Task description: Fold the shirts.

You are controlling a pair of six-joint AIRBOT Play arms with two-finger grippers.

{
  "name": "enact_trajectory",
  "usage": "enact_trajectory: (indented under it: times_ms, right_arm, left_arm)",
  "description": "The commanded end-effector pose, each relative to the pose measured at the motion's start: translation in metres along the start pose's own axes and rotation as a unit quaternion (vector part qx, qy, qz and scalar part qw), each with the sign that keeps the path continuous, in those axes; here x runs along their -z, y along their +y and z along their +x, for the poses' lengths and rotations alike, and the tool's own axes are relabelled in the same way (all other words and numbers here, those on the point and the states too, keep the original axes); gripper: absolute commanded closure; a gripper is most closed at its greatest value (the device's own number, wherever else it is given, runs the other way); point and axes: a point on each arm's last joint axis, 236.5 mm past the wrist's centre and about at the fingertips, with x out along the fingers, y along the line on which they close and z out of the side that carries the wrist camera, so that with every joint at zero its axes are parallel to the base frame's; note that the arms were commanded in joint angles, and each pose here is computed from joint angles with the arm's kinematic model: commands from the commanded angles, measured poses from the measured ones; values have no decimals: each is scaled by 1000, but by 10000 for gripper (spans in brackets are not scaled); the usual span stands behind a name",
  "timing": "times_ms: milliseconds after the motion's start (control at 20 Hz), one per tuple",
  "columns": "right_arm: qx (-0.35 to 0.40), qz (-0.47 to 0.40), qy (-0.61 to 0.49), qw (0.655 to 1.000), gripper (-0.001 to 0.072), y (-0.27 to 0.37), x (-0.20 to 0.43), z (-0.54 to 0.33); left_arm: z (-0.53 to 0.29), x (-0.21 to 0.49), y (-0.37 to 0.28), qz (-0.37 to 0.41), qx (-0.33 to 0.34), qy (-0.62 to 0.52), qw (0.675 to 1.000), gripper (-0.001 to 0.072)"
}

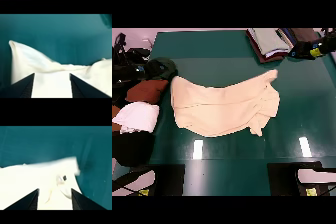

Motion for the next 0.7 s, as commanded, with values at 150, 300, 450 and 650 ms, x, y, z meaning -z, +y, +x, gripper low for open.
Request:
enact_trajectory:
  times_ms: [150,300,450,650]
  right_arm:
    - [11,35,72,997,267,-24,68,-17]
    - [6,52,118,992,267,-20,122,-12]
    - [1,68,157,985,267,-19,165,2]
    - [-28,96,179,979,267,-11,191,21]
  left_arm:
    - [-23,52,20,31,-60,134,989,180]
    - [-15,121,41,-11,-70,216,974,179]
    - [-4,179,66,-59,-91,252,962,178]
    - [13,187,92,-80,-122,206,968,177]
